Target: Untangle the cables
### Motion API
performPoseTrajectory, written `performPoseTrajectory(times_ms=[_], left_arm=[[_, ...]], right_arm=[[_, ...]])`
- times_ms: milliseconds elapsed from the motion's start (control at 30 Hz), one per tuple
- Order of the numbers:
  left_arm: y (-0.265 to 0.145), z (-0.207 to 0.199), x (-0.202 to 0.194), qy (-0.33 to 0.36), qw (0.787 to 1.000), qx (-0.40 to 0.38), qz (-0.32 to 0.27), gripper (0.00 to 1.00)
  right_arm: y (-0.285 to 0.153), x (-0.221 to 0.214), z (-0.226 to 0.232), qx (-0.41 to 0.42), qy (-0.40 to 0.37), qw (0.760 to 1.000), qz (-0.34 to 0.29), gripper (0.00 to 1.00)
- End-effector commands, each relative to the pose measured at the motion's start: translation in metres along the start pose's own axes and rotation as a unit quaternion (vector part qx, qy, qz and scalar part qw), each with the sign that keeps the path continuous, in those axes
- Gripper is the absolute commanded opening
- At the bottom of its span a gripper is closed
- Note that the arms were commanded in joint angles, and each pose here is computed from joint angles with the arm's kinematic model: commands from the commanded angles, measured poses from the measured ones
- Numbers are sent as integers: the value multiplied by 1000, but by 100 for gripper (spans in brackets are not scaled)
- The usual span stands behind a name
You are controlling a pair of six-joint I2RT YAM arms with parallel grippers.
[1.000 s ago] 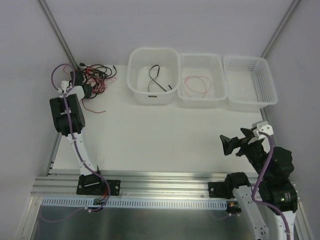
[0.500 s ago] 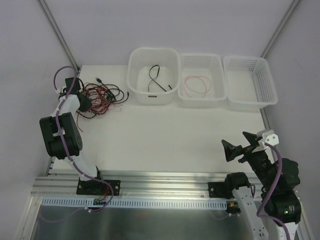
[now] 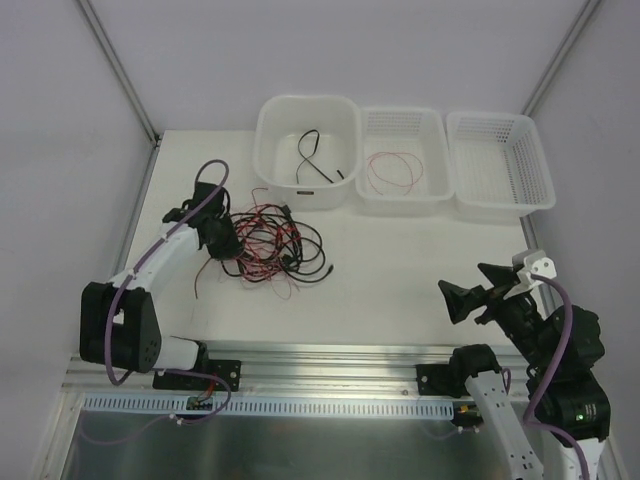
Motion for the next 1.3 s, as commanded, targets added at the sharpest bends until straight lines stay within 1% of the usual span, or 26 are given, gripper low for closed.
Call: performPoseTrajectory(times_ms=[0, 33, 133, 167, 233, 267, 300, 367, 400, 500, 533, 600, 633, 700, 733, 767, 800, 867, 900, 967, 1000, 1100, 1133, 1200, 1233, 1267], left_arm=[[-18, -18, -32, 62, 995, -60, 42, 0], [-20, -25, -43, 81, 993, -69, 51, 0], [-19, -35, -60, 112, 987, -88, 76, 0], [-19, -43, -69, 130, 983, -97, 88, 0], [-19, -51, -78, 149, 979, -102, 92, 0], [-18, -61, -86, 173, 975, -105, 97, 0], [-17, -69, -86, 181, 972, -115, 92, 0], [-17, -88, -88, 192, 968, -138, 88, 0], [-22, -102, -81, 196, 964, -167, 71, 0], [-22, -131, -73, 209, 957, -196, 47, 0], [-23, -146, -64, 210, 954, -209, 35, 0], [-24, -161, -56, 205, 953, -224, 17, 0], [-21, -171, -49, 194, 953, -233, 1, 0], [-17, -179, -43, 185, 954, -235, -13, 0], [-10, -181, -42, 180, 956, -231, -17, 0], [-7, -182, -42, 179, 957, -228, -16, 5], [-4, -182, -43, 179, 958, -225, -12, 7], [1, -177, -49, 176, 959, -220, 1, 18], [1, -173, -51, 175, 960, -218, 2, 32], [-3, -160, -57, 179, 962, -208, -8, 45], [0, -149, -64, 180, 964, -196, -6, 57], [-21, -131, -65, 182, 963, -191, -54, 77], [-31, -121, -69, 182, 961, -196, -68, 88], [-38, -111, -74, 186, 959, -200, -77, 92], [-51, -108, -74, 190, 953, -217, -94, 95], [-55, -106, -76, 193, 950, -226, -95, 96]], right_arm=[[5, 7, 3, 15, 24, 999, 19, 97], [7, 7, 3, 10, 32, 999, 26, 97], [17, 5, 2, 10, 57, 995, 84, 97], [25, 2, 0, 9, 71, 990, 120, 97], [32, -2, 2, 32, 86, 984, 151, 97], [37, -3, 2, 41, 92, 982, 159, 97], [44, -9, 1, 45, 102, 978, 174, 97], [54, -12, 1, 54, 117, 975, 179, 97], [60, -17, -1, 54, 125, 972, 192, 97], [74, -23, 0, 58, 134, 967, 209, 97], [81, -30, -2, 37, 132, 965, 223, 97], [91, -37, 5, 44, 124, 962, 239, 97], [100, -42, 4, 24, 120, 962, 244, 97], [107, -50, 17, 40, 119, 958, 258, 97], [114, -51, 19, 27, 112, 961, 252, 97], [120, -60, 21, 20, 106, 958, 267, 97], [122, -63, 28, 26, 98, 956, 274, 97], [131, -69, 29, 3, 89, 958, 273, 97], [135, -76, 32, 0, 83, 954, 287, 97], [141, -78, 33, -8, 79, 956, 282, 97], [144, -82, 32, -12, 76, 955, 287, 98], [152, -85, 30, -28, 60, 955, 288, 99], [154, -87, 29, -37, 55, 955, 290, 99], [159, -88, 28, -43, 46, 954, 293, 95], [163, -90, 29, -45, 44, 953, 295, 92], [165, -92, 29, -47, 42, 953, 296, 88]])
Point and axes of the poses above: each gripper's point midway between its finger pads, its own y axis out along the fingers, its own z axis along the line the jaws close on, x = y × z, the point moved 10 cm from there along -y, back along the fingers, and after that the axes turned 4 degrees about y, right-handed, at the moved point
